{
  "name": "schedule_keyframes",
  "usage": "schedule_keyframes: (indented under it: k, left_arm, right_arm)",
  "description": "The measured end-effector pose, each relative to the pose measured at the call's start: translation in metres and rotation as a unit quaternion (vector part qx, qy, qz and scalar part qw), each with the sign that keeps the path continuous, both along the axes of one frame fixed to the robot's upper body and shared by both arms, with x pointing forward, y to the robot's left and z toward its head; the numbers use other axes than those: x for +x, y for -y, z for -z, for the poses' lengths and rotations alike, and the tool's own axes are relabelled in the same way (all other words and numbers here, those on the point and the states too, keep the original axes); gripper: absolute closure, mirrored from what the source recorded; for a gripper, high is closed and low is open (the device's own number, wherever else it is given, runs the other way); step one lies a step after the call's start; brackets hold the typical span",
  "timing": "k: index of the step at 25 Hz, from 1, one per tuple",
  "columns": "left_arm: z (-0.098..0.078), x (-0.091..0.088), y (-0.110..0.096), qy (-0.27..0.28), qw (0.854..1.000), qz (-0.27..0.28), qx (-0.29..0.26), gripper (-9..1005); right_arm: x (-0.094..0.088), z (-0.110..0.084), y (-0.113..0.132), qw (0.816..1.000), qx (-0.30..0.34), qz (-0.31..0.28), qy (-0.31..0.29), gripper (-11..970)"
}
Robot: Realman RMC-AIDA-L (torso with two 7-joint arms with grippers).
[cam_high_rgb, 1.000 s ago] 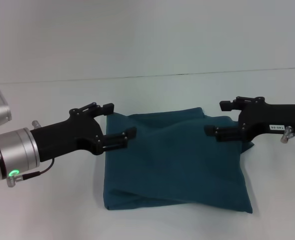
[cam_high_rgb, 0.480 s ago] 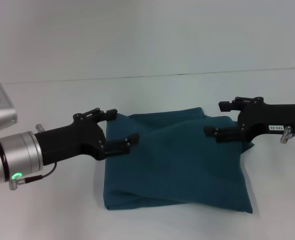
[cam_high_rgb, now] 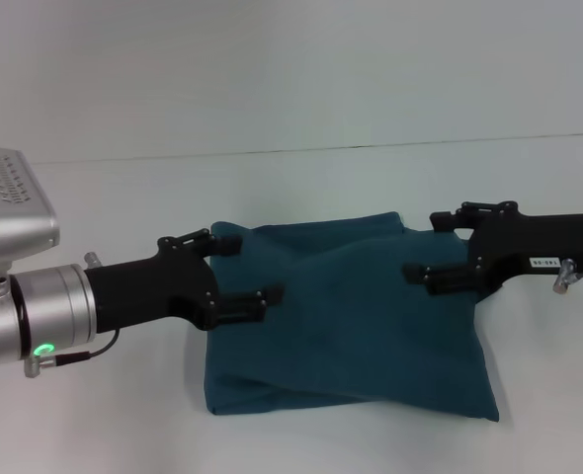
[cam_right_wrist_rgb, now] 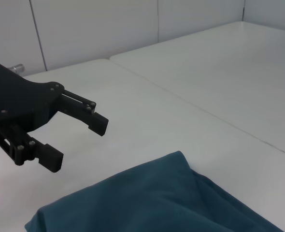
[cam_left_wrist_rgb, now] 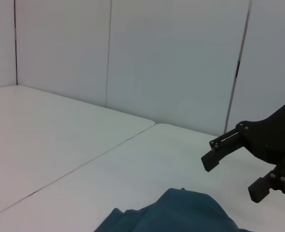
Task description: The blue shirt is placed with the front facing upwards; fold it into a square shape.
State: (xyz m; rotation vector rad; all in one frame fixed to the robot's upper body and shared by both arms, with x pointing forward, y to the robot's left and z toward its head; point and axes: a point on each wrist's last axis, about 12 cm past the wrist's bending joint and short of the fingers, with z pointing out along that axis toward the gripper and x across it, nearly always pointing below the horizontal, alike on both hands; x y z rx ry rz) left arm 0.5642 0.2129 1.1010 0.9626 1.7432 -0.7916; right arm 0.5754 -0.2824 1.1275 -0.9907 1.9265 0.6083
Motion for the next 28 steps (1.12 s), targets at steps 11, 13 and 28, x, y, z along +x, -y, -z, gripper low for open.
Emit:
schedule_keyframes:
  k: [11,13,28]
  left_arm:
    - [0.0005,-0.0003,0.0005,-0.001,1.000,0.001,0.001,120]
    - [0.0008,-0.0003,0.0006,-0.002,1.000,0.001,0.001,120]
    - [-0.0004,0.0015,0.0031,-0.001,1.000,0.005,0.001,120]
  right_arm:
    - [-0.0014,0.0002,-0.0006,1.000,0.001,-0.006,-0.002,34]
    - [-0.0014,0.0002,-0.0007,1.000,0.001,-0.006,-0.002,34]
    - [0.0002,-0.0009,-0.0014,1.000,0.000,-0.006,0.002,35]
